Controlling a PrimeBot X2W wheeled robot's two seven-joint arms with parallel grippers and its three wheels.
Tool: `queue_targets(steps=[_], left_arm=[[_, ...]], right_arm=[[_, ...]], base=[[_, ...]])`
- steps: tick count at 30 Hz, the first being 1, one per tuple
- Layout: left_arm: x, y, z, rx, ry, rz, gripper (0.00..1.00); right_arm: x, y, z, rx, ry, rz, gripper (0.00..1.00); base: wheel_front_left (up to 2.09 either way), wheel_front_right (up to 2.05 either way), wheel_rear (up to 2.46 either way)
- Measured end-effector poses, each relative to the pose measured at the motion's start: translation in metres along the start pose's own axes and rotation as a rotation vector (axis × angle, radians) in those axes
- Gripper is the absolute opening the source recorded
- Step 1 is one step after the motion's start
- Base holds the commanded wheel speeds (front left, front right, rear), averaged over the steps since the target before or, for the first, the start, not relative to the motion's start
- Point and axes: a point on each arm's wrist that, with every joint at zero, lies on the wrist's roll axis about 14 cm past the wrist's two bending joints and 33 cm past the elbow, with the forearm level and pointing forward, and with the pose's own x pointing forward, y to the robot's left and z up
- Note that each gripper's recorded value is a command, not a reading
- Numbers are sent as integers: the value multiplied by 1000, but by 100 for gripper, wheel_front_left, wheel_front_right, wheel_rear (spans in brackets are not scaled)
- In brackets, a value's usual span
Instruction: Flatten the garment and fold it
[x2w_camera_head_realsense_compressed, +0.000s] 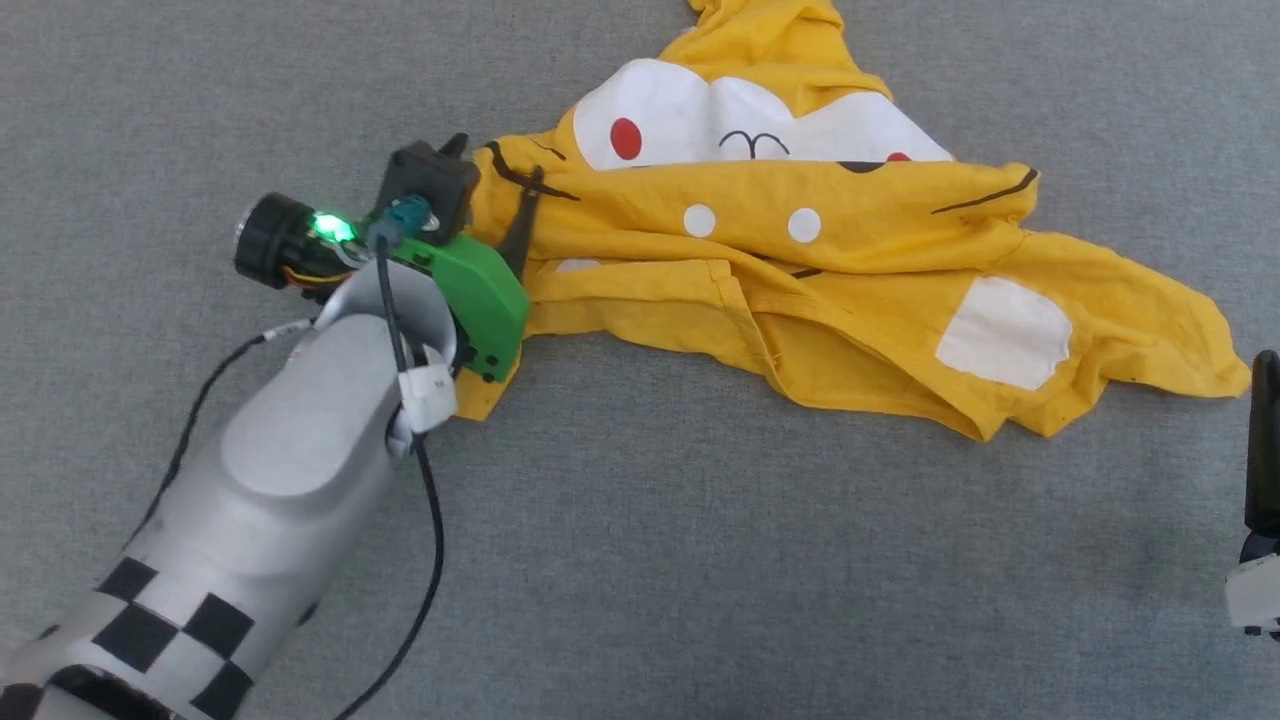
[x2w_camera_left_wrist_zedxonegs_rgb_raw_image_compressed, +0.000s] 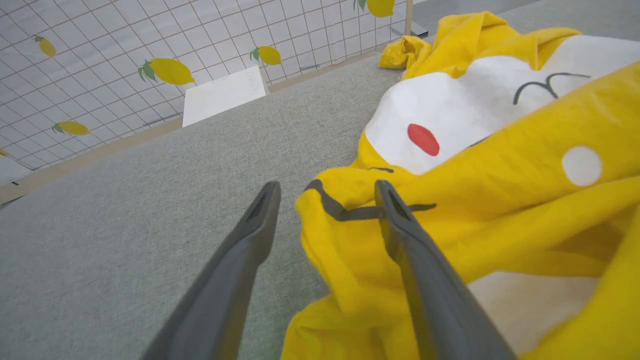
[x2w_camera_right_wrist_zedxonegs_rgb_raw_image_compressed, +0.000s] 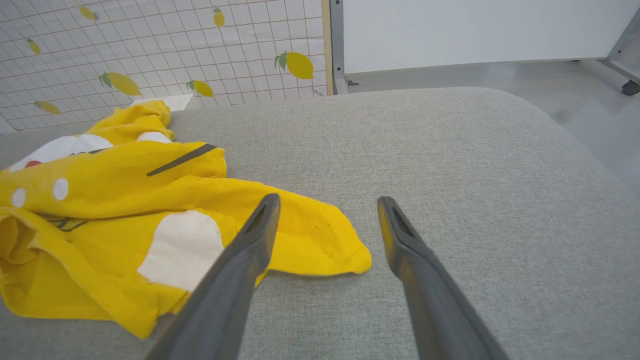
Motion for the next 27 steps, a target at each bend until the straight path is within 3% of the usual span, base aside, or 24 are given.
queue_targets(steps=[5,10,15,26,27], left_arm=[[-8,0,20,5,-105,-1,100],[-27,-24,42,54,-174,-107,100],[-49,-45,19,136,-55,-237,100],[-43,-72,-31,153,125,-373,100],[-41,-74,-30,142,122,-376,84]], right_arm=[[0,3,5,2,-14,10,100],[-3,7,12,5,-32,23,100],[-4,14,15,6,-37,43,100],[-2,6,4,-4,2,18,100],[-2,5,3,-5,4,14,100]], base=[[0,0,0],[0,0,0],[0,0,0],[0,0,0],[0,0,0]])
